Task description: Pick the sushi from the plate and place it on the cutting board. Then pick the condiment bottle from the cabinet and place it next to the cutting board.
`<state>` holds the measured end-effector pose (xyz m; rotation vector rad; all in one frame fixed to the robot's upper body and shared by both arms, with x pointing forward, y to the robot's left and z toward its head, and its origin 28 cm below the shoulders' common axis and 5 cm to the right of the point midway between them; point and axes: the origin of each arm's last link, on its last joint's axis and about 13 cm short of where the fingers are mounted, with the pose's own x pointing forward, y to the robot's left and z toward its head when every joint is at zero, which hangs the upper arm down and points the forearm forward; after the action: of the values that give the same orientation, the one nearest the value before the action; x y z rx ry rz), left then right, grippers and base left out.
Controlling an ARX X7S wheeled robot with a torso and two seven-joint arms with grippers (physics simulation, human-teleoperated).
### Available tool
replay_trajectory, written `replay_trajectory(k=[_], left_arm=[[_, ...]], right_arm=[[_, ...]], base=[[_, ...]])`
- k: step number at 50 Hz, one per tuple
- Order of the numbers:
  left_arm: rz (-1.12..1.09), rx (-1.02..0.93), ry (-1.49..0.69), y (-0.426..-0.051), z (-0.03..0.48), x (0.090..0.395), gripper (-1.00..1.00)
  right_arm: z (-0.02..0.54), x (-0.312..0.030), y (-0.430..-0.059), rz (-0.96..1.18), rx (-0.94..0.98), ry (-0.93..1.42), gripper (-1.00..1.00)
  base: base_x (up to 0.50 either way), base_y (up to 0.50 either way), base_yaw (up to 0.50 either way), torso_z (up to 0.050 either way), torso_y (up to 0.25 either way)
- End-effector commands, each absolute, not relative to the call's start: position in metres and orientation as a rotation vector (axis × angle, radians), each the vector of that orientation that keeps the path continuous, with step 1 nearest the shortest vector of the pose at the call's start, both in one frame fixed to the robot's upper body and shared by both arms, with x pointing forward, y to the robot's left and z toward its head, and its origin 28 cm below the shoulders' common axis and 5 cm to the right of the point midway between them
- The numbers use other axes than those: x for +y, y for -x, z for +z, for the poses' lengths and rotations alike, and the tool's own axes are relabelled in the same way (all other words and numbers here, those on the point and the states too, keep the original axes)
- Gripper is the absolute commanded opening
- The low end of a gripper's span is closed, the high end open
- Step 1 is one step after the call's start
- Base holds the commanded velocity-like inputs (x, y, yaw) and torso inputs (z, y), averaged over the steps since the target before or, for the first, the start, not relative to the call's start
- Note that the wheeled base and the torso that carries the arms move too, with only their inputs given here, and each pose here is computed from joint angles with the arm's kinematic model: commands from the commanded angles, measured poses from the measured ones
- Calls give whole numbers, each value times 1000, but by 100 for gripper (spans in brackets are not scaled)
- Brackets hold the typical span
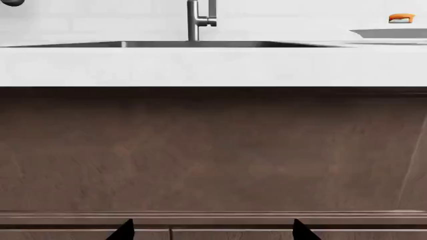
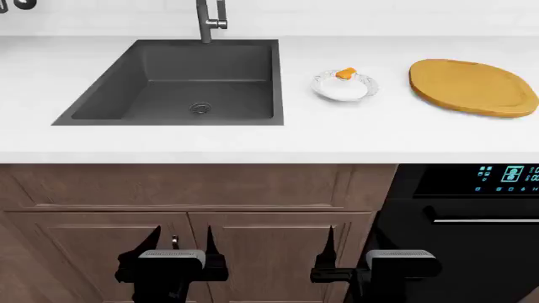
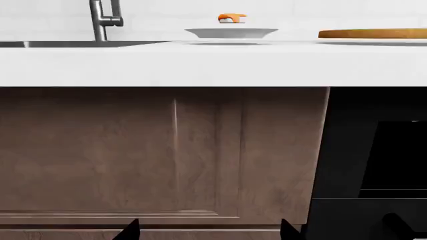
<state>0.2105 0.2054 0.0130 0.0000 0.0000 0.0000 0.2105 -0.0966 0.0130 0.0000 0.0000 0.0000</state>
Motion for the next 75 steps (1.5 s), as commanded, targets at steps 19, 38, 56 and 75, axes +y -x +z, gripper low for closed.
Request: replay_trajectory(k=[19,38,56,75], left_arm=[[-1,-4,50,-212,15,208,100],[23,-24,53,-213,50,219,100],[-151,14,14,-233,160,247,100],[-257,22,-20,-258,260,257,100]], right_arm=[[12,-96,-211,16,13,11,100],[45,-105,-210,-6,-22,-36,100],[150,-138,-195,108,-17,-1,100],[251,-148,-209,191,-1,31,100]], base=[[0,0,0,37,28],[0,0,0,50,40],[0,0,0,50,40],[0,0,0,50,41]])
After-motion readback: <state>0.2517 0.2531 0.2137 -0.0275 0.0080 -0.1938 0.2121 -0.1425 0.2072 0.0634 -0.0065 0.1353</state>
